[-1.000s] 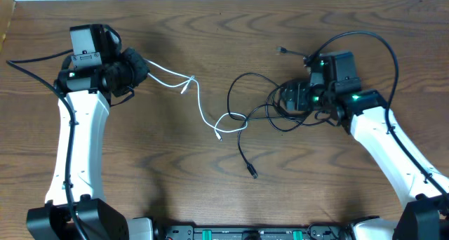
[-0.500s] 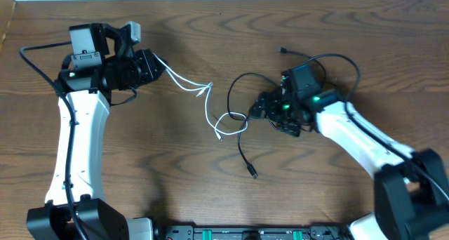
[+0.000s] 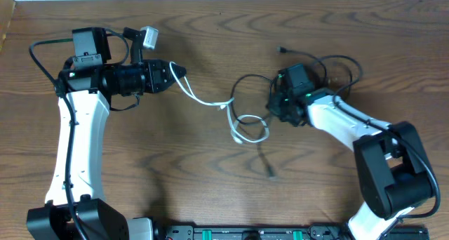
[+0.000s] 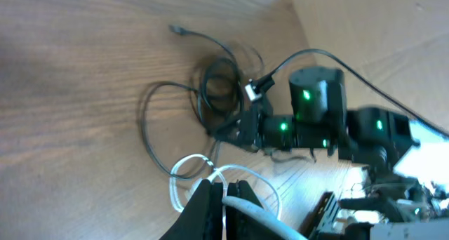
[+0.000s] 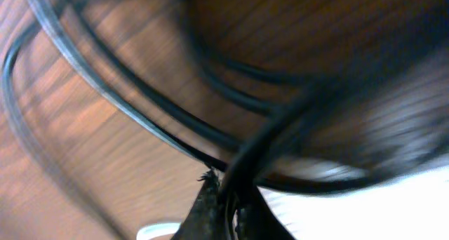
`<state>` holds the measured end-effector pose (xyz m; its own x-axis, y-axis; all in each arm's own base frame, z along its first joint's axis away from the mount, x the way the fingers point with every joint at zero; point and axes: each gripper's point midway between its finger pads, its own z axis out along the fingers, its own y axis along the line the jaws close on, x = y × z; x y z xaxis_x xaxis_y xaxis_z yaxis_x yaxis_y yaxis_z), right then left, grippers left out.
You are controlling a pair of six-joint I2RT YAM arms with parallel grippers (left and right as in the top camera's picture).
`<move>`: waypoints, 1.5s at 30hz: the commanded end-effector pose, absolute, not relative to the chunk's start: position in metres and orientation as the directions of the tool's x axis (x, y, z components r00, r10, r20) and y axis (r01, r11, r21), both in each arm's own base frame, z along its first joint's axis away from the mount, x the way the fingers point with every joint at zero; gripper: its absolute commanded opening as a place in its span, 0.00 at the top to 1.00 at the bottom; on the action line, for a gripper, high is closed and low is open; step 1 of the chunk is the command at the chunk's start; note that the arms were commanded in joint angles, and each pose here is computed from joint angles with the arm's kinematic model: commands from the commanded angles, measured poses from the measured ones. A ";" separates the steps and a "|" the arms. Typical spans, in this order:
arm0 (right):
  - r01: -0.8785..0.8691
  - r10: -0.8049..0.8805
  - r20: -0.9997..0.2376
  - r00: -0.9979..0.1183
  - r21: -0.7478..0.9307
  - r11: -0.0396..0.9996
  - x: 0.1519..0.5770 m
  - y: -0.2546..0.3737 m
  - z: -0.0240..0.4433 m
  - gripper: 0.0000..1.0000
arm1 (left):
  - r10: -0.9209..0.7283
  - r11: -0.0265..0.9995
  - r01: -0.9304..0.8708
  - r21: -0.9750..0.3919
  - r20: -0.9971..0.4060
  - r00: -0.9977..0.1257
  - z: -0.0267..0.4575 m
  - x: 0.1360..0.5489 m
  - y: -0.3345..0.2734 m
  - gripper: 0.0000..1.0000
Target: Untangle cables
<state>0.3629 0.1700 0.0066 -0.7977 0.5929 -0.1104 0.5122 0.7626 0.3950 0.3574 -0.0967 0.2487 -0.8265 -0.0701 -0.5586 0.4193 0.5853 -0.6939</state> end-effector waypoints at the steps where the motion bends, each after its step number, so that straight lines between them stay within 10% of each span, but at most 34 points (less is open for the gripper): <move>1: 0.594 0.638 -0.241 -0.731 0.233 0.770 0.371 0.094 0.000 0.99 | -0.014 0.560 0.560 -0.610 -0.683 -0.730 0.271 0.351 -0.095 0.92; 23: 0.594 0.581 -0.292 -0.759 0.052 0.803 0.367 -0.032 0.002 0.96 | -0.333 0.780 0.229 -0.582 -0.696 -0.637 0.287 0.365 0.053 0.92; 31: 0.456 0.471 -0.339 -0.814 0.126 0.881 0.365 -0.032 0.055 0.24 | -0.290 0.734 0.260 -0.628 -0.636 -0.715 0.274 0.365 0.012 0.92; 36: 0.322 0.385 -0.391 -0.836 0.218 0.921 0.355 -0.008 0.103 0.11 | -0.207 0.694 0.333 -0.638 -0.620 -0.757 0.269 0.366 -0.030 0.92; 39: 0.248 0.370 -0.359 -0.857 0.342 0.907 0.344 0.021 0.122 0.13 | -0.166 0.685 0.356 -0.635 -0.613 -0.773 0.264 0.366 -0.048 0.92; 42: 0.239 0.381 -0.258 -0.888 0.448 0.861 0.328 0.049 0.124 0.43 | -0.129 0.735 0.331 -0.592 -0.601 -0.789 0.250 0.369 -0.053 0.92; 45: 0.375 0.462 -0.048 -0.885 0.515 0.771 0.302 0.075 0.116 0.53 | -0.104 0.747 0.330 -0.578 -0.591 -0.800 0.244 0.370 -0.060 0.92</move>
